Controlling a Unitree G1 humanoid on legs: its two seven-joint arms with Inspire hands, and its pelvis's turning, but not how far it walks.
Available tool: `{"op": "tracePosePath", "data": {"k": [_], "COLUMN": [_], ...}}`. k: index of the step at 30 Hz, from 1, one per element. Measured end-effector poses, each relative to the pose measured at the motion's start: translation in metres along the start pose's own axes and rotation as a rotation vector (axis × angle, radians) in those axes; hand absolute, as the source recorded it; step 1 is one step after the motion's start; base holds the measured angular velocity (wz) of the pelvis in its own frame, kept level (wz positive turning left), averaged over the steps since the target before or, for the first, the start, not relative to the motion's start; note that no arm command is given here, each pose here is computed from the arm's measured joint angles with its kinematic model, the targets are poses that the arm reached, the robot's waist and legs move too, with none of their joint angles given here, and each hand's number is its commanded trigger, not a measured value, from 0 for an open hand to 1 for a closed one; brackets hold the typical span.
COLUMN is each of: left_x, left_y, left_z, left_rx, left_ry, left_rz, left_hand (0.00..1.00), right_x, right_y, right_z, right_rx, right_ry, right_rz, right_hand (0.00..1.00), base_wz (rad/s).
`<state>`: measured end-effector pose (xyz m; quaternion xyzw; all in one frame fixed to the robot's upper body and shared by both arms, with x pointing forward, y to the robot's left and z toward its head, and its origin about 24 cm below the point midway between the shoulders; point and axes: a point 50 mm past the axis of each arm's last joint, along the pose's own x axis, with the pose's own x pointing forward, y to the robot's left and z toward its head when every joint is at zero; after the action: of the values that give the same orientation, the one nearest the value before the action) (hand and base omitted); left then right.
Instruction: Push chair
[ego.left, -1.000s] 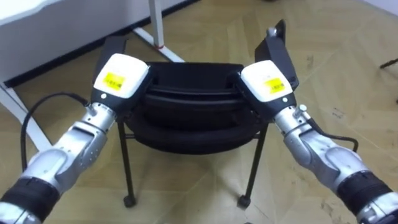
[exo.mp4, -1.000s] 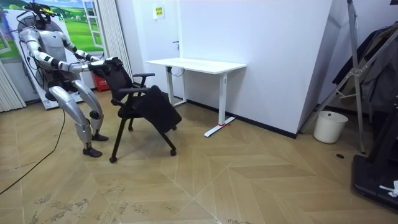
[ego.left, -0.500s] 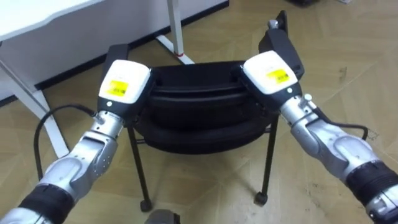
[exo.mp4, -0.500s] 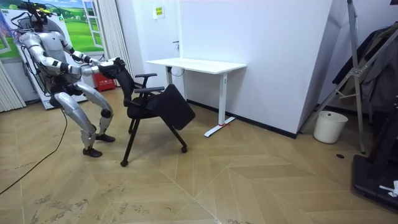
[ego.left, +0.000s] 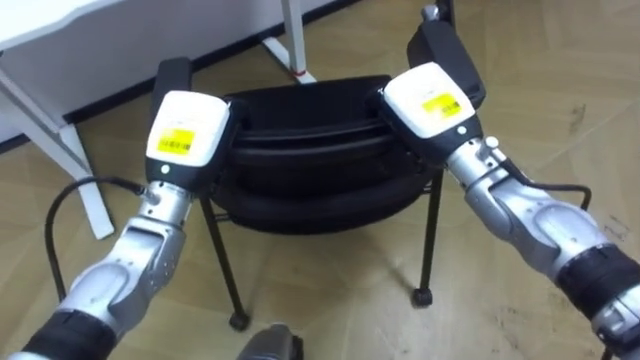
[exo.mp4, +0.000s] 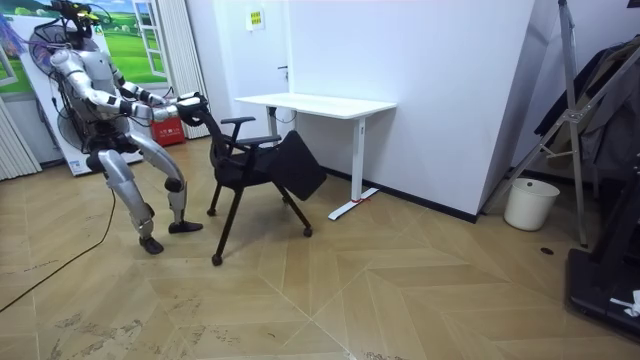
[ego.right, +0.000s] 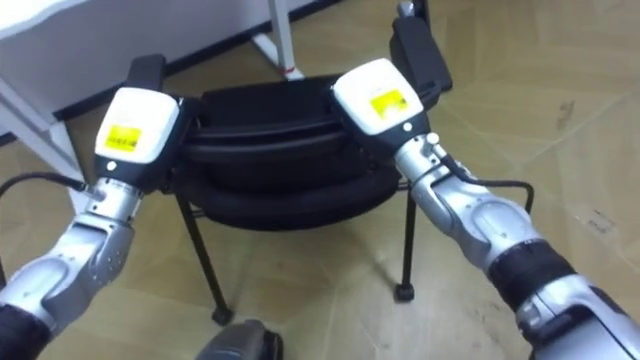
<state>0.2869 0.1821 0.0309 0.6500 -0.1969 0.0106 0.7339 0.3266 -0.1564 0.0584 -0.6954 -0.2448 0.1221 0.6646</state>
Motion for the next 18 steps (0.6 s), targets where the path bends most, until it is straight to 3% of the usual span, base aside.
{"op": "tracePosePath", "data": {"k": [12, 18], "left_x": [-0.013, -0.004], "left_y": [-0.002, 0.002], "left_z": [-0.009, -0.013], "left_rx": [0.029, 0.046], "left_ry": [-0.016, -0.024], "left_rz": [-0.022, -0.005], "left_hand": [1.0, 1.0], "right_x": [-0.008, -0.003], "right_y": [0.018, 0.02], "right_z": [0.016, 0.016], "right_rx": [0.044, 0.045], "right_ry": [-0.003, 0.016], "right_rz": [0.027, -0.011], "right_hand": [1.0, 1.0], "base_wz": [0.29, 0.46]}}
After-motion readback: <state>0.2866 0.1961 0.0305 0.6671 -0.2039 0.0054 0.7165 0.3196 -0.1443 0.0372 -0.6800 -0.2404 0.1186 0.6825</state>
